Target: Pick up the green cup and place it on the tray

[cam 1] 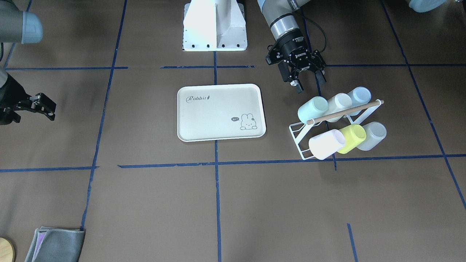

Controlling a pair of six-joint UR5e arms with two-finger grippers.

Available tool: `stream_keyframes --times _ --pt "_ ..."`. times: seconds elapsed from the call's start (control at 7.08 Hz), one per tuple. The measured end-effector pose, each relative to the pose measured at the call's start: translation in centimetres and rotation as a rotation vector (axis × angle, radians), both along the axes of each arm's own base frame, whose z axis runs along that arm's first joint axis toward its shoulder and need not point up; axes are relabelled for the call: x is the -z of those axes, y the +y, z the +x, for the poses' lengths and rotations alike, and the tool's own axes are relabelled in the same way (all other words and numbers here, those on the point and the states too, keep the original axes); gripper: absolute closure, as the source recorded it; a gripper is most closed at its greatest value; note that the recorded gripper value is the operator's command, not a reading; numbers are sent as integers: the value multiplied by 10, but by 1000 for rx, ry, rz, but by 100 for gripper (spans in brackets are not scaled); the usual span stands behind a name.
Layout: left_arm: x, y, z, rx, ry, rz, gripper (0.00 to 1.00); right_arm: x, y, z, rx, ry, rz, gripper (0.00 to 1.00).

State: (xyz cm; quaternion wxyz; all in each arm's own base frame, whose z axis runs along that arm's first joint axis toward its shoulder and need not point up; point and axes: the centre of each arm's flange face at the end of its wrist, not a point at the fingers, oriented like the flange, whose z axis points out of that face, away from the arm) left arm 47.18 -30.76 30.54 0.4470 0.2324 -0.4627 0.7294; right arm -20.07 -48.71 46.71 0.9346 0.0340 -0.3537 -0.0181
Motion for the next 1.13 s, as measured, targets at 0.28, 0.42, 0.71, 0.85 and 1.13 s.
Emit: stream_keyframes --times 0.28,0.42,0.71,0.85,1.13 --pt "-18 0 14 -5 -49 -2 0 -3 2 1 0 2 -5 0" --pt "-24 0 19 -6 -64 -5 0 -3 2 1 0 3 -5 0" --pt "-30 -1 35 -8 -86 -8 0 -5 2 1 1 3 -6 0" --pt "-33 -3 44 -7 -98 -10 0 -5 3 2 1 4 -6 0" --pt "-37 -9 48 3 -106 -12 0 -5 3 2 0 4 -6 0"
